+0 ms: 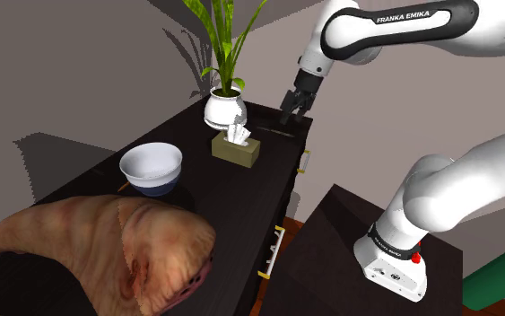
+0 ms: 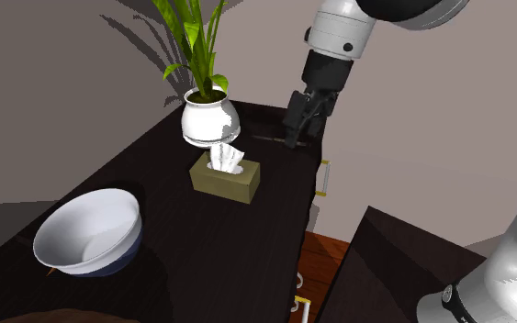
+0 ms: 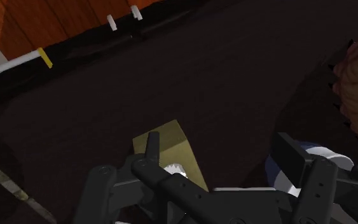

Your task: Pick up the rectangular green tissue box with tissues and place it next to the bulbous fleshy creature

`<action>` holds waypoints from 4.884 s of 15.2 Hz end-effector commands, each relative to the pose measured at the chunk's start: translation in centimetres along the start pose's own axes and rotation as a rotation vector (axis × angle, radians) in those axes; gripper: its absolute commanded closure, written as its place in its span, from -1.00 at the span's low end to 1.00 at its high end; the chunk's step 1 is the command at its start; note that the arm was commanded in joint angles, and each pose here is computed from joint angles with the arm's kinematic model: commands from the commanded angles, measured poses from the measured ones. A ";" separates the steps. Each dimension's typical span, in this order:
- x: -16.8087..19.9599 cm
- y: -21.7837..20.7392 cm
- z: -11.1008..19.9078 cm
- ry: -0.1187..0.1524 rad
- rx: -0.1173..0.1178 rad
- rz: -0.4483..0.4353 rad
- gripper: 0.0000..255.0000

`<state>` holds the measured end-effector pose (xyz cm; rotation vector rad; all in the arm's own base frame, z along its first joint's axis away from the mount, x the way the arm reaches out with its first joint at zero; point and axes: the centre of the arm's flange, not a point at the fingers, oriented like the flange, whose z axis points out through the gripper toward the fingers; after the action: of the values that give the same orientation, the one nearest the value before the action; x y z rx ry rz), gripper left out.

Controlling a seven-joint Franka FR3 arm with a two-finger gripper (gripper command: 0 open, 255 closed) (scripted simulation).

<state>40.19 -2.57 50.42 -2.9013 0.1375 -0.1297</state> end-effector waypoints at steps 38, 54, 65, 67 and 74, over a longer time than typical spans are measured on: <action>21.1 3.8 16.6 0.161 0.290 -0.145 1.00; 21.5 2.5 11.5 0.161 0.290 -0.145 1.00; 21.9 1.2 5.9 0.161 0.290 -0.145 1.00; 22.0 0.9 4.9 0.161 0.290 -0.145 1.00; 22.3 0.0 1.3 0.161 0.290 -0.145 1.00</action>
<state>62.44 -4.61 50.30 -2.6063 -0.0608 -0.3760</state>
